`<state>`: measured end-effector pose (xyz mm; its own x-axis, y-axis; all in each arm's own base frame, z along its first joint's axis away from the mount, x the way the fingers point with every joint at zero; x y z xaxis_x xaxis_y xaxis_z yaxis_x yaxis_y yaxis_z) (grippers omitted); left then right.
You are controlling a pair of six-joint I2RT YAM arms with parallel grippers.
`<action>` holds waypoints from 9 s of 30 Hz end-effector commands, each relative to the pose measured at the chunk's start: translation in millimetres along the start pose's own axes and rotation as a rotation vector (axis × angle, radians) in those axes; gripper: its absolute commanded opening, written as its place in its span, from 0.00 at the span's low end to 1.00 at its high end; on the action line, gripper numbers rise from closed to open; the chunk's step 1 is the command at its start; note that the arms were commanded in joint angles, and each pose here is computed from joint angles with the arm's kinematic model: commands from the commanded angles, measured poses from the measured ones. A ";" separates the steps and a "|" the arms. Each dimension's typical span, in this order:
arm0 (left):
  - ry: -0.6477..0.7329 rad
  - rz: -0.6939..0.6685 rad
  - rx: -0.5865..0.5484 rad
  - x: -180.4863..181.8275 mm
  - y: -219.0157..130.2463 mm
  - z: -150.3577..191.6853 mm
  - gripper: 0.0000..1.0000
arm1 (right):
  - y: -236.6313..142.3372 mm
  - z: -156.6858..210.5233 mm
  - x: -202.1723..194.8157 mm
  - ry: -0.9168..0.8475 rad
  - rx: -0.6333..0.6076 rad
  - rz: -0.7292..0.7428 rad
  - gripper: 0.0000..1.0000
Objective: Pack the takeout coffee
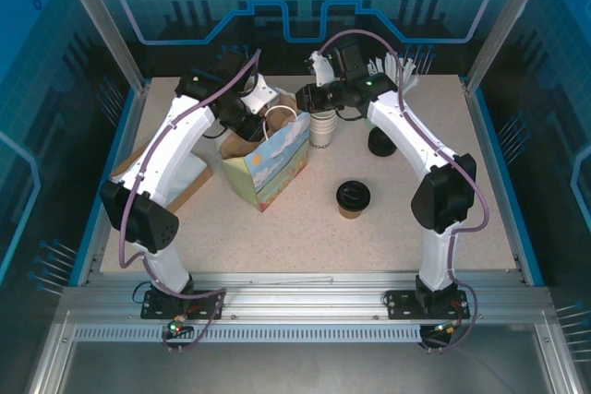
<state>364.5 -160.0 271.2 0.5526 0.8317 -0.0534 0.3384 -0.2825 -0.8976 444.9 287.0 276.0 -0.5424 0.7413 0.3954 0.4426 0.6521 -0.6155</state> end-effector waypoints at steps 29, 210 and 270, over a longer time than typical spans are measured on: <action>-0.018 0.023 0.005 -1.2 -13.2 15.5 0.22 | -15.8 -20.9 -2.5 0.068 -0.113 0.018 0.18; -0.242 -0.096 0.256 -6.1 106.2 5.8 0.34 | -120.0 41.0 44.4 -0.296 -0.207 -0.051 0.66; -0.257 -0.037 0.247 -12.3 159.3 36.5 0.56 | -105.5 57.7 30.5 -0.233 -0.147 -0.037 0.69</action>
<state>382.9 -191.5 80.8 0.3132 0.9478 -0.0599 0.0928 -0.0933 -0.9913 338.9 233.0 320.7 -0.7113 0.6695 0.2139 0.5225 0.7073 -0.4762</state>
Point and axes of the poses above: each hand's point on the last joint's axis, 136 mm out from that joint toward the fingers, its own y axis out along the fingers, its own x axis along the line the jaws close on, z = x × y, the point moved 2 cm from there along -y, back along the fingers, and after that the axes turned 4 degrees about -y, right-handed, at the moved point
